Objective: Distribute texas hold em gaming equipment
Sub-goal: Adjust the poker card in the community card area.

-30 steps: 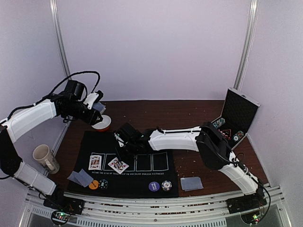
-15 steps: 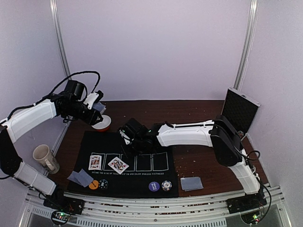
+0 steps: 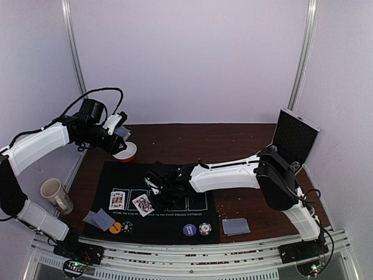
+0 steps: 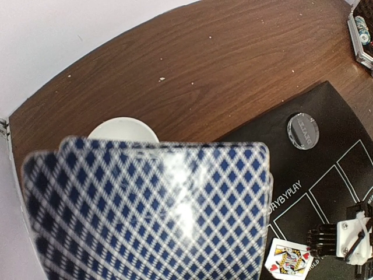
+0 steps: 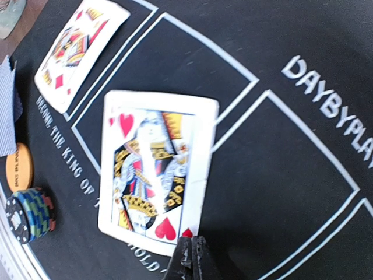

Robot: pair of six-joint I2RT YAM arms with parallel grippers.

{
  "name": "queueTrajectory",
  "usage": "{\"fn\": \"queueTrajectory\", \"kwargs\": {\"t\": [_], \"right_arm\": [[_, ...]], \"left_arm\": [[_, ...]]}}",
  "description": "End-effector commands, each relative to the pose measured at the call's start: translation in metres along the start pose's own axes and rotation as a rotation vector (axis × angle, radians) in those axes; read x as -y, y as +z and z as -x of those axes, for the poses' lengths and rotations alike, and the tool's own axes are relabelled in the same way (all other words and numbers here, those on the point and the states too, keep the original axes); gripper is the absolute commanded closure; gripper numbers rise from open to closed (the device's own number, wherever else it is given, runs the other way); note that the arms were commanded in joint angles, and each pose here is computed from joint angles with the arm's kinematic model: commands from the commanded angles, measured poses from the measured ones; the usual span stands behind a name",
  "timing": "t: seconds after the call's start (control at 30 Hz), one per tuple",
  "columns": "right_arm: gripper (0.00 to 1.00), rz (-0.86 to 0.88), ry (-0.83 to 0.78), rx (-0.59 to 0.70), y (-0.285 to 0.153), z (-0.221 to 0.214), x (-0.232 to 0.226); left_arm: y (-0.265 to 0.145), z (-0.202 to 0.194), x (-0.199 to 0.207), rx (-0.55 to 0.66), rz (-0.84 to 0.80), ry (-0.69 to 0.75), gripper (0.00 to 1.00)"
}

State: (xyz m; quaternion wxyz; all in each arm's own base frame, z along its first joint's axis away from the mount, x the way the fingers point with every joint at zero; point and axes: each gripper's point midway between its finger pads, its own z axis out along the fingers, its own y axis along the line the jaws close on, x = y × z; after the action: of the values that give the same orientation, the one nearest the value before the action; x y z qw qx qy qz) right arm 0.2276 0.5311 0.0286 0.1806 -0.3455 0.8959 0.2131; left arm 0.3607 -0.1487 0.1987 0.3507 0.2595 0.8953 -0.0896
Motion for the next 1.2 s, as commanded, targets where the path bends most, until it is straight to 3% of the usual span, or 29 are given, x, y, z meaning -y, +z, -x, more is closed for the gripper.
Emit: {"fn": "queueTrajectory", "kwargs": {"t": [0.0, 0.77, 1.17], "right_arm": [[1.00, 0.045, 0.000, -0.024, 0.004, -0.007, -0.011], [1.00, 0.113, 0.055, 0.044, 0.024, 0.021, -0.023], [1.00, 0.113, -0.009, 0.105, -0.011, 0.048, -0.012]], "left_arm": [[-0.010, 0.015, -0.003, 0.072, 0.012, 0.006, 0.59], [-0.011, 0.015, -0.003, 0.075, 0.013, 0.008, 0.59], [-0.010, 0.014, -0.003, 0.073, 0.010, 0.009, 0.59]]}}
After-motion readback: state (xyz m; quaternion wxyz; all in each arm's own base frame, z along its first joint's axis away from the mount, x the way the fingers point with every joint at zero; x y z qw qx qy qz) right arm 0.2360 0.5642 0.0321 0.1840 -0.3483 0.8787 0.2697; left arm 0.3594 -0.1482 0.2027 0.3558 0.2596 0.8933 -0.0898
